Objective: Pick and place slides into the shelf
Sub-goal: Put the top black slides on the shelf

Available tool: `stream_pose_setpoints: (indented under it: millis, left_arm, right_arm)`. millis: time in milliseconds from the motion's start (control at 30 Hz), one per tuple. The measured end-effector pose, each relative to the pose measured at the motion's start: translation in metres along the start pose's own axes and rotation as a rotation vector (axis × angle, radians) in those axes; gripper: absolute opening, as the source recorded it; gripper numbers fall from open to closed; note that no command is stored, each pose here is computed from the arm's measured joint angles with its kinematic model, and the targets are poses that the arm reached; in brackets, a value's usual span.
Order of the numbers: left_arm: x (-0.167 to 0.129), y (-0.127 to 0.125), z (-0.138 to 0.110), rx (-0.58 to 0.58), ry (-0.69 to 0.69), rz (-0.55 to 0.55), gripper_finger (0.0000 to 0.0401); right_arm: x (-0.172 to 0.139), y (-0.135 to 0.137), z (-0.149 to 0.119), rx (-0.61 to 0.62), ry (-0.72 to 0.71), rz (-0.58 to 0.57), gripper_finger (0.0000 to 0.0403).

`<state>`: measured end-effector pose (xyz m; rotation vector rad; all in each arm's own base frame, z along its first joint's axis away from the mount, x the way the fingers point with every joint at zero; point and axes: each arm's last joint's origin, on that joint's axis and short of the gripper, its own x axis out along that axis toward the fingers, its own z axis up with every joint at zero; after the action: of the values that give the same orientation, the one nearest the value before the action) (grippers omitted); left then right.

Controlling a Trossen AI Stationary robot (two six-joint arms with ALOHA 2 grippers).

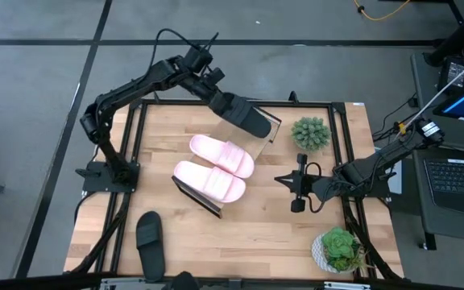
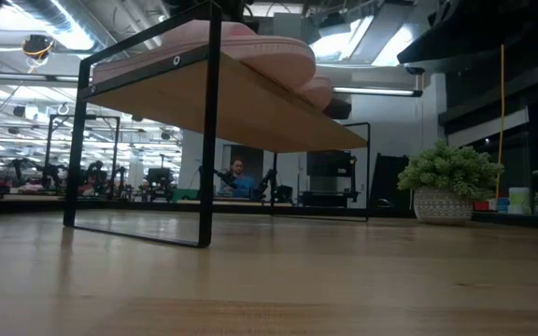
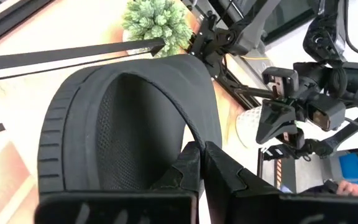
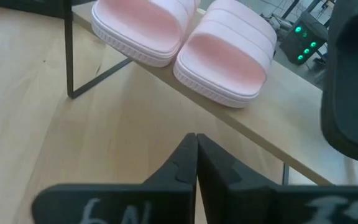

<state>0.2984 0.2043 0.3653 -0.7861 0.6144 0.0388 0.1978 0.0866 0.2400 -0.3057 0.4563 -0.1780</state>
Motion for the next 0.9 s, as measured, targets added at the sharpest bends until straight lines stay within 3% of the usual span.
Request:
stream_pose_setpoints:
  millis: [367,467,900]
  left_arm:
    - [0.024,0.020,0.004,-0.001,0.032,-0.010,0.0000]
    - [0.032,0.025,0.007,0.009,0.034,-0.072,0.0000]
    - [0.033,0.035,0.011,0.004,0.023,-0.093,0.0000]
  right_arm:
    - [0.000,0.000,0.000,0.001,0.000,0.000,0.0013]
    - [0.000,0.000,0.000,0.001,0.000,0.000,0.0006]
    - [0.000,0.000,0.000,0.000,0.001,0.000,0.0005]
